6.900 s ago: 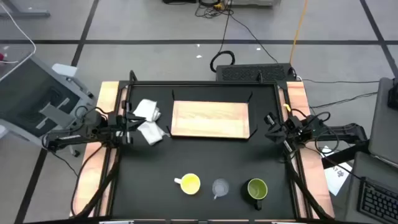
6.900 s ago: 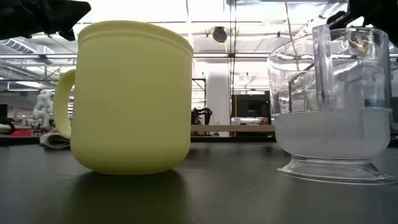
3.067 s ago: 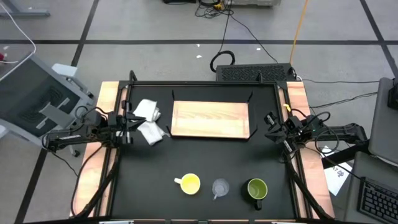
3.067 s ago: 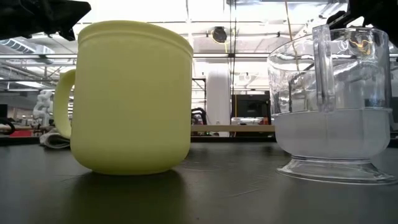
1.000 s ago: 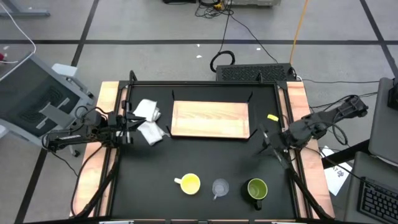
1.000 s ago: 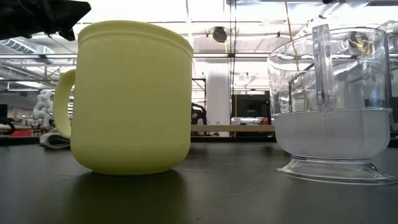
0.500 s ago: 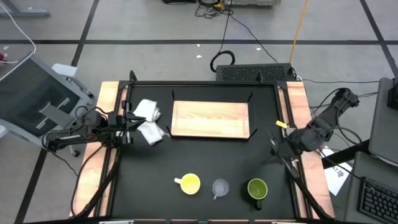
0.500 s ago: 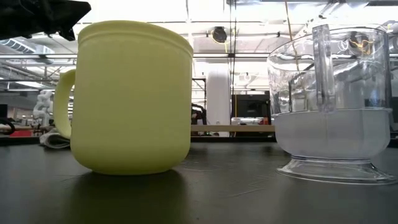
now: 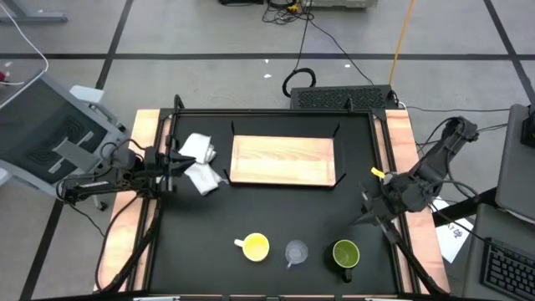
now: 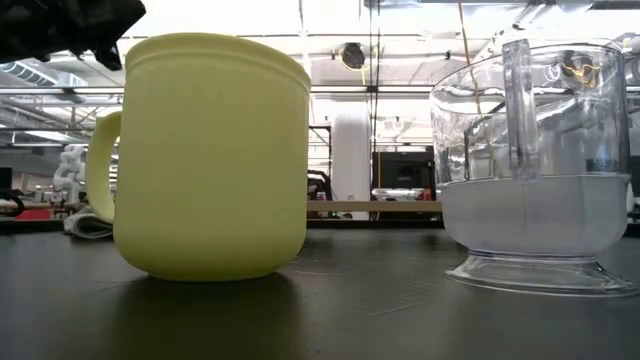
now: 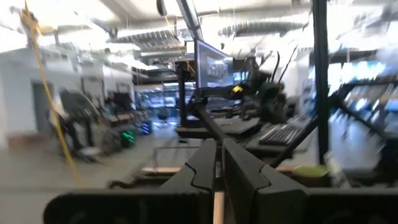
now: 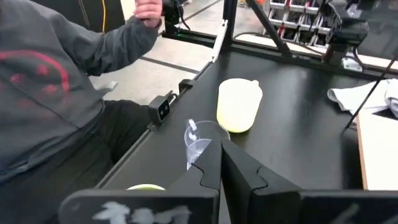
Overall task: Stack small to large cups/mugs on shelf
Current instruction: Put the black mug on the shelf
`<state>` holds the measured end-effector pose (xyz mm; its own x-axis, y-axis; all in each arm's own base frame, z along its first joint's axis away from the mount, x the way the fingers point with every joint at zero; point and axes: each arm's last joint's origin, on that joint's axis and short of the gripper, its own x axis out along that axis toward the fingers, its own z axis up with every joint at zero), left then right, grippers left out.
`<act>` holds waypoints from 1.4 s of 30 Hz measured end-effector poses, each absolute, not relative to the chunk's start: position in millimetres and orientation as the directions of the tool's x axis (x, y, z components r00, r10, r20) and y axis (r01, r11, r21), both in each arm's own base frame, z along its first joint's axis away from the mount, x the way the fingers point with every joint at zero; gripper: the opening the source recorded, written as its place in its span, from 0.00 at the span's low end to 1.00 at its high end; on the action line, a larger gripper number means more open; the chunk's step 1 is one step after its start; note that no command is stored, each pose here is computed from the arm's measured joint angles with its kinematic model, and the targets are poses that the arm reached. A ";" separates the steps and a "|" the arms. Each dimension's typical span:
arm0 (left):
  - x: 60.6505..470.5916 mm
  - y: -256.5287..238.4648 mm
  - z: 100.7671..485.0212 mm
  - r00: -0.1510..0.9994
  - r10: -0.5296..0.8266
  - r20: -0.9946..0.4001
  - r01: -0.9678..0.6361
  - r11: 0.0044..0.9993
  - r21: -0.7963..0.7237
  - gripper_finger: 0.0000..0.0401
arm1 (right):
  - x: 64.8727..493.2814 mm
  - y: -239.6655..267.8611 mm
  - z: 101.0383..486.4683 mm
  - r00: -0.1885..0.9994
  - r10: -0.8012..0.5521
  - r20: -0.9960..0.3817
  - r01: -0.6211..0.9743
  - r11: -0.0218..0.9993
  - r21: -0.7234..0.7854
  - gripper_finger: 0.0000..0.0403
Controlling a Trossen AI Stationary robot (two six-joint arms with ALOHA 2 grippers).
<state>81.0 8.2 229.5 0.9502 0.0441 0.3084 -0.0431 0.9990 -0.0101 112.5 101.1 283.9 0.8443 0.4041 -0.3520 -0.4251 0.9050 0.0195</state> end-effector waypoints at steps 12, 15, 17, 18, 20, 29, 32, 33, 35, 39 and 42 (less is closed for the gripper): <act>93.6 5.2 216.2 0.983 -0.111 0.144 0.138 0.971 -0.193 0.08 | 110.8 103.2 275.2 0.864 0.357 -0.356 -0.374 0.927 0.023 0.00; 100.7 5.8 209.8 0.991 -0.116 0.067 0.129 0.965 -0.228 0.08 | 109.0 104.9 275.2 0.866 0.354 -0.352 -0.371 0.928 0.020 0.00; 105.6 5.5 206.1 0.992 -0.125 0.024 0.127 0.962 -0.242 0.08 | 109.0 106.5 274.3 0.870 0.342 -0.355 -0.361 0.933 0.014 0.00; 108.0 5.2 204.5 0.991 -0.130 0.005 0.127 0.961 -0.246 0.08 | 109.4 107.8 273.3 0.868 0.341 -0.361 -0.362 0.932 0.009 0.00; 112.2 4.3 203.3 0.990 -0.142 -0.009 0.135 0.958 -0.254 0.08 | 110.8 111.8 270.1 0.859 0.342 -0.380 -0.370 0.929 0.000 0.00; 123.5 -1.3 206.8 0.980 -0.195 0.028 0.196 0.947 -0.256 0.08 | 125.2 130.5 250.6 0.813 0.304 -0.496 -0.327 0.944 0.044 0.00; 125.7 -2.3 208.4 0.979 -0.198 0.046 0.203 0.946 -0.252 0.08 | 129.6 137.0 250.3 0.787 0.318 -0.529 -0.324 0.942 0.085 0.00; 126.2 -2.3 208.3 0.981 -0.190 0.046 0.196 0.948 -0.252 0.08 | 130.4 138.9 250.8 0.772 0.329 -0.544 -0.330 0.939 0.099 0.00; 127.3 -1.6 207.8 0.987 -0.157 0.042 0.163 0.953 -0.255 0.08 | 130.5 140.6 253.1 0.753 0.321 -0.574 -0.313 0.943 0.117 0.00; 129.4 0.2 205.8 0.995 -0.098 0.024 0.101 0.961 -0.258 0.08 | 130.3 142.0 262.2 0.704 0.322 -0.633 -0.257 0.946 0.196 0.00; 130.8 0.3 204.3 0.995 -0.096 0.010 0.095 0.961 -0.261 0.08 | 130.8 145.2 263.7 0.649 0.344 -0.678 -0.232 0.939 0.255 0.00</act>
